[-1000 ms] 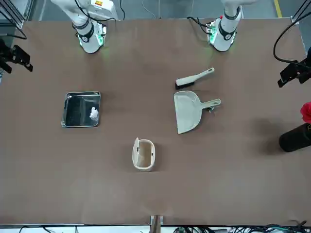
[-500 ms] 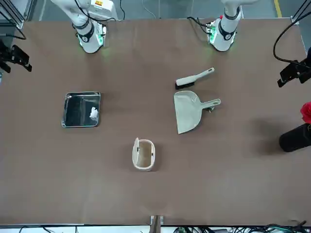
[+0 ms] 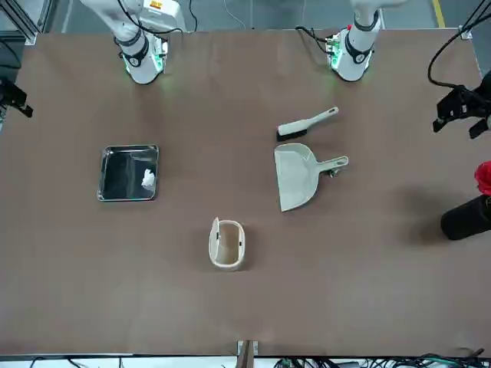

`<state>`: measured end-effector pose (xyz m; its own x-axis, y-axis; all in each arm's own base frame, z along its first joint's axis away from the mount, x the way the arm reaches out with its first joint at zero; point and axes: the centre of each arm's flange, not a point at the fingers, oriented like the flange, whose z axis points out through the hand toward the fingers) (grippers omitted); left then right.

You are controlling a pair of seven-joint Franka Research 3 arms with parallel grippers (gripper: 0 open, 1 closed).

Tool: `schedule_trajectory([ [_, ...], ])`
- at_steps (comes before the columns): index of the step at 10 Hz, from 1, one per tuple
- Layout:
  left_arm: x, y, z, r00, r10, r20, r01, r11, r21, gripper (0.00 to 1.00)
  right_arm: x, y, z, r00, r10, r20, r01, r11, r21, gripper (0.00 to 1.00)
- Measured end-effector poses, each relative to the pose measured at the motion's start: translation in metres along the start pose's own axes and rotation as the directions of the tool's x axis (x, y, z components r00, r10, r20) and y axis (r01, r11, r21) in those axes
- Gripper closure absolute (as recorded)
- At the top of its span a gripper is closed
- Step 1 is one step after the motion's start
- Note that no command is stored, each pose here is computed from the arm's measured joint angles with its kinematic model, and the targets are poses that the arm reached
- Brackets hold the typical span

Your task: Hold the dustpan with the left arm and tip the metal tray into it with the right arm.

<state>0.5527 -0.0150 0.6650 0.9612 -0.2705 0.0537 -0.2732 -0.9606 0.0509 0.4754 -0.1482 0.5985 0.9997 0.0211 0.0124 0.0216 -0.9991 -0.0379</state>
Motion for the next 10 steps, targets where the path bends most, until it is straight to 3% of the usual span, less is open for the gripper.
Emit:
schedule_trajectory([
  [2,0.0,0.0,0.003,0.973,0.231,0.003,-0.231,0.973,-0.007,0.01,-0.001,0.024,0.022,0.999,-0.046,-0.009,0.046,0.999,0.003,0.0],
  [4,0.003,0.006,0.022,0.937,0.347,0.027,-0.346,0.938,-0.03,0.03,-0.001,0.045,0.048,0.996,-0.093,-0.015,0.093,0.996,0.001,0.0],
  [5,0.009,0.019,0.037,0.903,0.429,0.021,-0.428,0.903,-0.03,0.03,-0.001,0.055,0.06,0.995,-0.101,-0.014,0.101,0.995,0.001,0.0],
  [8,0.013,0.076,0.094,0.79,0.612,0.032,-0.612,0.787,0.076,0.01,0.0,0.07,0.093,0.995,-0.097,-0.019,0.097,0.995,-0.004,0.0],
  [10,0.002,0.116,0.13,0.712,0.697,0.082,-0.702,0.71,0.064,0.03,-0.005,0.077,0.133,0.997,-0.069,-0.035,0.069,0.998,0.006,0.0],
])
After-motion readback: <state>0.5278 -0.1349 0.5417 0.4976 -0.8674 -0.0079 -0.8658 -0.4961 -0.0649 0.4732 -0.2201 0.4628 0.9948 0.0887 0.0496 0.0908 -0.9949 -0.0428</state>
